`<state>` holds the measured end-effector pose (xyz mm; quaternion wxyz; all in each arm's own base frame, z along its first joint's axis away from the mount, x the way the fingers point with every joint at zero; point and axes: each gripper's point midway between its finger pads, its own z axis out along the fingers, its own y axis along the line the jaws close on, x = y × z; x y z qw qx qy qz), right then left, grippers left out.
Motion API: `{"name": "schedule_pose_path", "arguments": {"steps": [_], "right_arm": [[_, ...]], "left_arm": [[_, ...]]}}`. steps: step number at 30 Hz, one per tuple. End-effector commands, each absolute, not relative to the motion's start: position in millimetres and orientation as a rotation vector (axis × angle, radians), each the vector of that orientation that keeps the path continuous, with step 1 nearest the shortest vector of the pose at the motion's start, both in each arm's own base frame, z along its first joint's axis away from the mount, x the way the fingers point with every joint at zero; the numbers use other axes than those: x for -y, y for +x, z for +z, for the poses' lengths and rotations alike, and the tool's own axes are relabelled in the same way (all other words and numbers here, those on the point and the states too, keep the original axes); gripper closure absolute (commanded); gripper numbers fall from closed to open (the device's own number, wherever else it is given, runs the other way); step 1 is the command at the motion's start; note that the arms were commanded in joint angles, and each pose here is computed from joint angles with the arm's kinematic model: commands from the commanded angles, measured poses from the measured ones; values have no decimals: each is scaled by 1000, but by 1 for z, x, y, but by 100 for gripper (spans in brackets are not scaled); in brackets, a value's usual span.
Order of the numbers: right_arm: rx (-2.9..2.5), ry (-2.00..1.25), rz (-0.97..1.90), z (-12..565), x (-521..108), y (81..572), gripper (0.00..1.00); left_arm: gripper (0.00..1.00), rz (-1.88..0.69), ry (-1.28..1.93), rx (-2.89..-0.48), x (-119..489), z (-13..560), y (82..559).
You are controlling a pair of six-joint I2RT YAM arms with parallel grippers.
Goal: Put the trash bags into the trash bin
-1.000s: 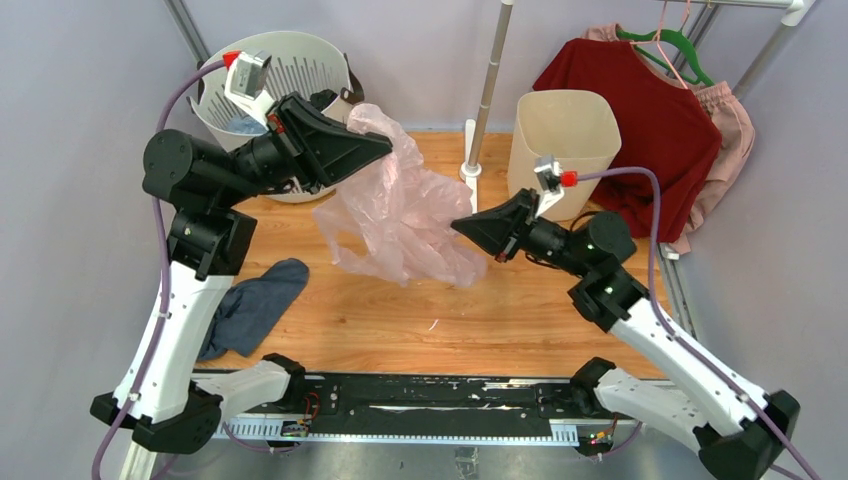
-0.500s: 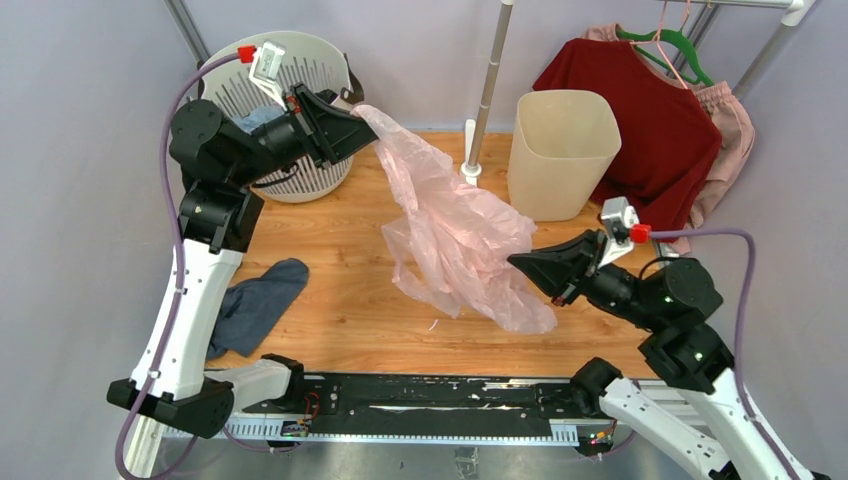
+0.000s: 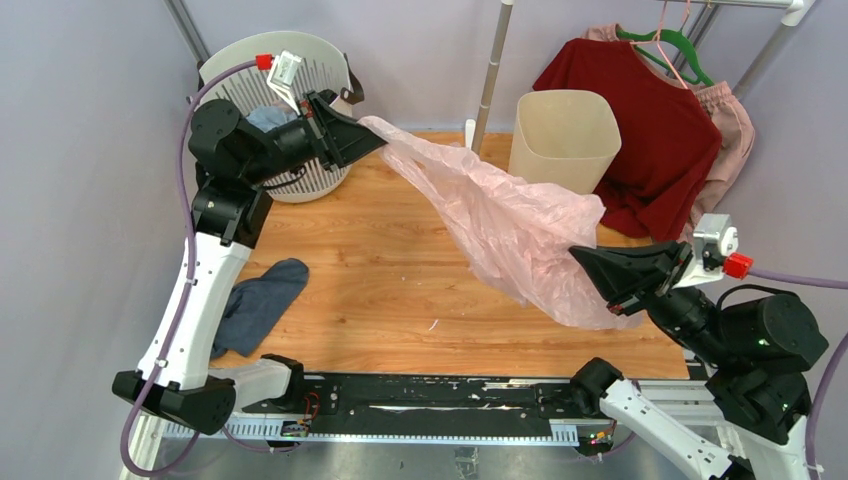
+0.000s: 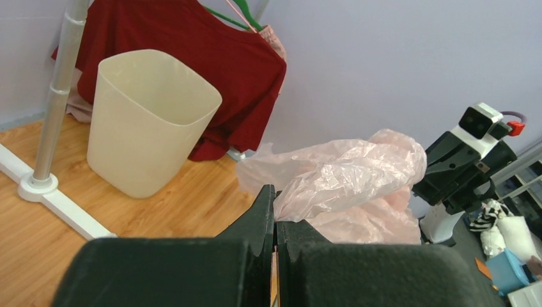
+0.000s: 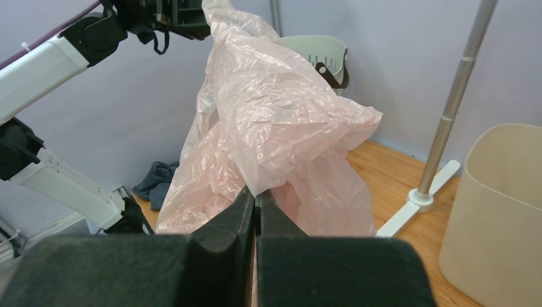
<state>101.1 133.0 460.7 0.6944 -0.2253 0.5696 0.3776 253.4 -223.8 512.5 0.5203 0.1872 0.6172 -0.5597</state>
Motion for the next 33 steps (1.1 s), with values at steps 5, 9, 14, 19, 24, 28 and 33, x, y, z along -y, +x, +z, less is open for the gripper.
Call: {"name": "schedule_pose_path", "arguments": {"steps": [5,9,14,19,24,28,33], "right_arm": [[-1262,-360,719,483,-106,117,100],[-1319,-308,707,476,-115,139,100],[-1358,-232,683,471,-126,171,100],[-1385,-171,654,470,-140,203,100],[-1405,-100,660,470,-157,235,100],[-1402,-63,703,473,-174,254,100],[-1403,-59,790,474,-201,270,100]], "left_arm": [[81,-1382,490,-1457,226,503,251],[50,-1428,540,-1364,226,520,233],[41,-1424,559,-1350,225,521,225],[41,-1431,542,-1376,224,506,222],[38,-1411,503,-1419,222,477,224],[27,-1381,453,-1468,224,445,233],[17,-1319,410,-1519,232,408,248]]}}
